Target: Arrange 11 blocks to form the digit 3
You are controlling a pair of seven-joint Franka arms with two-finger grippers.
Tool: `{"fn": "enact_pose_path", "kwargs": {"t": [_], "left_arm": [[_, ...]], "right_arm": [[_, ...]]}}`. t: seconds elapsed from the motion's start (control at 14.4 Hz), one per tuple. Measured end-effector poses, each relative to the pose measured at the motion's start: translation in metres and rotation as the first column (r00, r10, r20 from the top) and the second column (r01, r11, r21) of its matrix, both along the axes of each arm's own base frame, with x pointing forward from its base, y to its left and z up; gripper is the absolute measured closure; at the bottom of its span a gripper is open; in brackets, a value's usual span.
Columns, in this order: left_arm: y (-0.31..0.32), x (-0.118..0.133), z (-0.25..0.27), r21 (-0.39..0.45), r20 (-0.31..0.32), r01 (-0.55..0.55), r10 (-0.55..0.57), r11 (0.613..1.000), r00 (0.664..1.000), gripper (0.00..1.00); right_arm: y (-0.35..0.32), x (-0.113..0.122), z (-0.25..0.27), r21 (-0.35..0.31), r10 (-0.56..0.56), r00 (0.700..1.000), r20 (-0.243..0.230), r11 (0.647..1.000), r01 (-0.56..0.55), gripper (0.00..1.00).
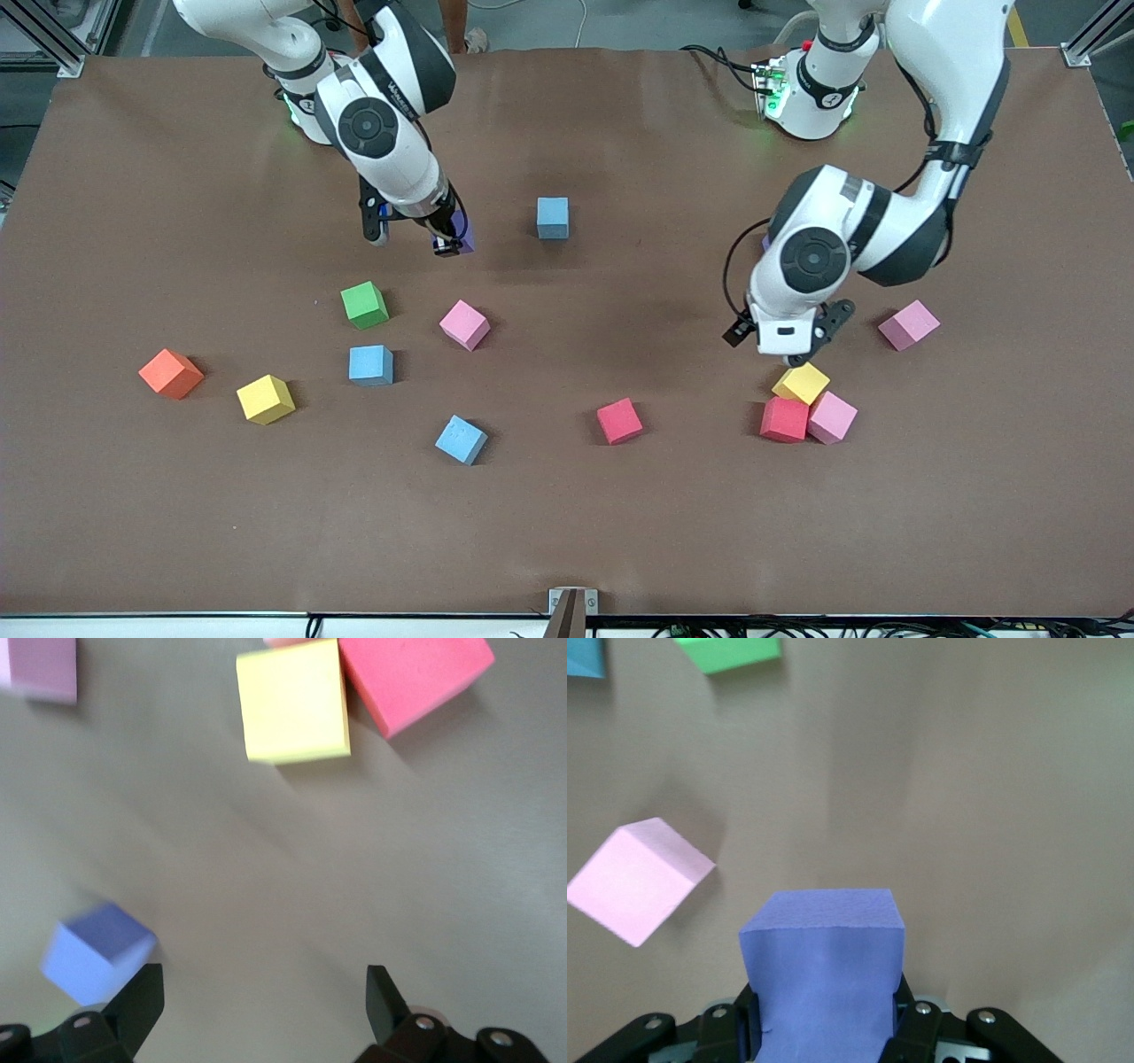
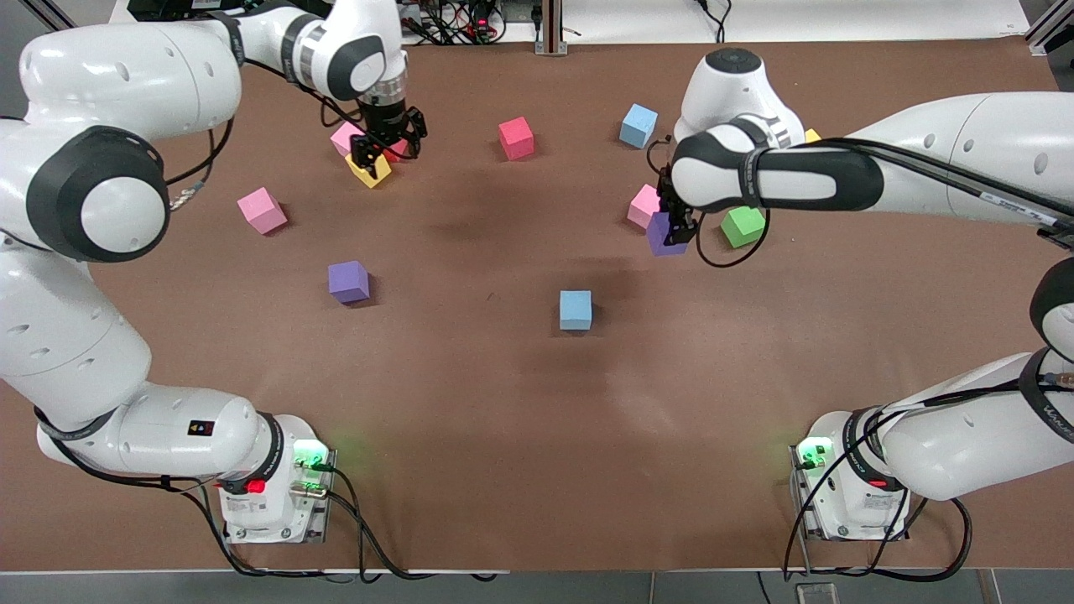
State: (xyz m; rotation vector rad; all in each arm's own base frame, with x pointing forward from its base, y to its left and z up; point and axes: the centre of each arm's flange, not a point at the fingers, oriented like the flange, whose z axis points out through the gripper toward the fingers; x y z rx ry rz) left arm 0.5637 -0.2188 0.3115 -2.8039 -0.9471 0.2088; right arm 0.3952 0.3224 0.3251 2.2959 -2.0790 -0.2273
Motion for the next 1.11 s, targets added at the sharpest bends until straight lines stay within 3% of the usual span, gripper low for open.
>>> {"fn": "enact_pose_path", "kwargs": {"t": [0.14, 0.28, 0.35, 0.48, 0.55, 0.83, 0.97, 1.11], "left_arm": [[0.046, 0.019, 0.003, -0.035, 0.013, 0.040, -0.040, 0.999, 0.999, 0.00], [0.080, 0.036, 0.015, -0.064, 0.075, 0.022, -0.017, 0.998, 0.997, 0.00], [0.088, 0.035, 0.020, -0.061, 0.048, 0.012, -0.009, 0.998, 0.999, 0.00], [0.081, 0.013, 0.021, -0.047, -0.072, 0.052, -0.055, 0.998, 0.996, 0.00], [0.066, -0.002, 0.019, -0.048, -0.096, 0.098, -0.102, 0.994, 0.990, 0.00], [0.036, -0.055, 0.008, -0.040, -0.080, 0.241, -0.244, 0.970, 0.967, 0.00], [0.045, -0.061, 0.011, -0.043, -0.074, 0.285, -0.287, 0.958, 0.955, 0.00], [0.072, -0.062, 0.015, -0.116, -0.076, 0.295, -0.304, 0.949, 0.950, 0.00]], "right_arm": [[0.011, -0.014, -0.010, 0.015, -0.056, 0.998, 0.034, 0.998, 0.056, 0.46], [0.017, -0.025, -0.020, 0.020, -0.117, 0.992, 0.044, 0.993, 0.116, 0.46], [0.019, -0.028, -0.026, 0.016, -0.139, 0.989, 0.040, 0.990, 0.139, 0.46], [0.022, -0.032, -0.037, 0.004, -0.155, 0.988, 0.023, 0.988, 0.155, 0.46], [0.024, -0.034, -0.044, -0.001, -0.162, 0.987, 0.015, 0.987, 0.162, 0.46], [0.046, -0.051, -0.070, 0.004, -0.181, 0.983, 0.011, 0.983, 0.181, 0.46], [0.058, -0.065, -0.085, -0.004, -0.166, 0.986, -0.002, 0.986, 0.166, 0.46], [0.068, -0.075, -0.097, -0.003, -0.157, 0.988, -0.005, 0.988, 0.157, 0.46]]}}
